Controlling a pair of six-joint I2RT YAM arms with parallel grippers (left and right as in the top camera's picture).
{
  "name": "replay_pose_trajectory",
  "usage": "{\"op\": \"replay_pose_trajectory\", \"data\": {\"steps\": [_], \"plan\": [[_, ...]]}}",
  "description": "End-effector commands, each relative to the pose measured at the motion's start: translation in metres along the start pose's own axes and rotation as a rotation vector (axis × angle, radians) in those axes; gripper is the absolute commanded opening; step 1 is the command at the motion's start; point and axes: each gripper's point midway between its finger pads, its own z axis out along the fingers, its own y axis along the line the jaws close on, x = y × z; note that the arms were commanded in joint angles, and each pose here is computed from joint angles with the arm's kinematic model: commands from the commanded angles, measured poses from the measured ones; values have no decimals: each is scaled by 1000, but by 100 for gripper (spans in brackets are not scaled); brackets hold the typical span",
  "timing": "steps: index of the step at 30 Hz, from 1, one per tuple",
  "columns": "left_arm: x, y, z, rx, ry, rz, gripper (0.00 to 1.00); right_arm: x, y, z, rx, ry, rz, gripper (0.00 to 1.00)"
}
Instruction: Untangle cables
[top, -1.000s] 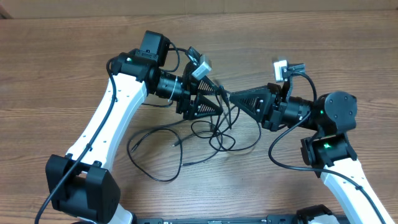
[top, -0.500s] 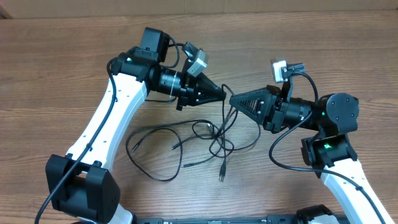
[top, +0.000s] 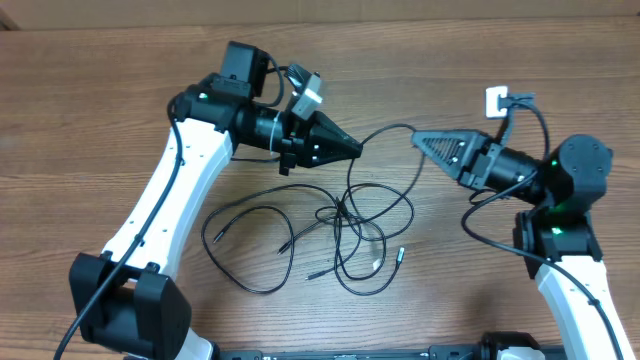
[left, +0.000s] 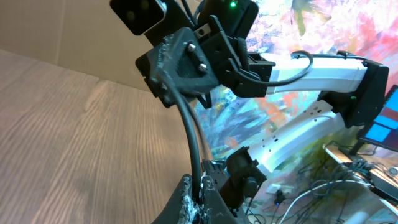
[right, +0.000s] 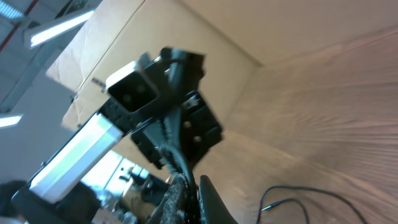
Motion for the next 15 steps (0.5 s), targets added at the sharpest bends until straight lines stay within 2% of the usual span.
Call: {"op": "replay_pose_trajectory", "data": {"steps": [1, 2, 3, 4, 6, 7, 10, 15], "plan": [[-16, -11, -15, -36, -21, 39, 4, -18, 1, -14, 29, -58, -45, 4], [-16, -9, -19, -61, -15, 34, 4, -21, -2, -17, 41, -69, -39, 4], [-15, -5, -23, -89, -6, 23, 11, -23, -5, -20, 53, -79, -30, 4], [-13, -1, -29, -128, 8, -3, 32, -25, -10, -24, 69, -88, -14, 4], [-9, 10, -39, -208, 35, -65, 57, -28, -19, -31, 100, -106, 21, 4], [-5, 16, -45, -263, 55, -108, 65, -30, -26, -35, 125, -122, 48, 4], [9, 38, -68, -481, 124, -247, 71, -34, -47, -50, 202, -175, 134, 4], [11, 41, -92, -722, 188, -272, 77, -40, -57, -64, 240, -214, 162, 4]]}}
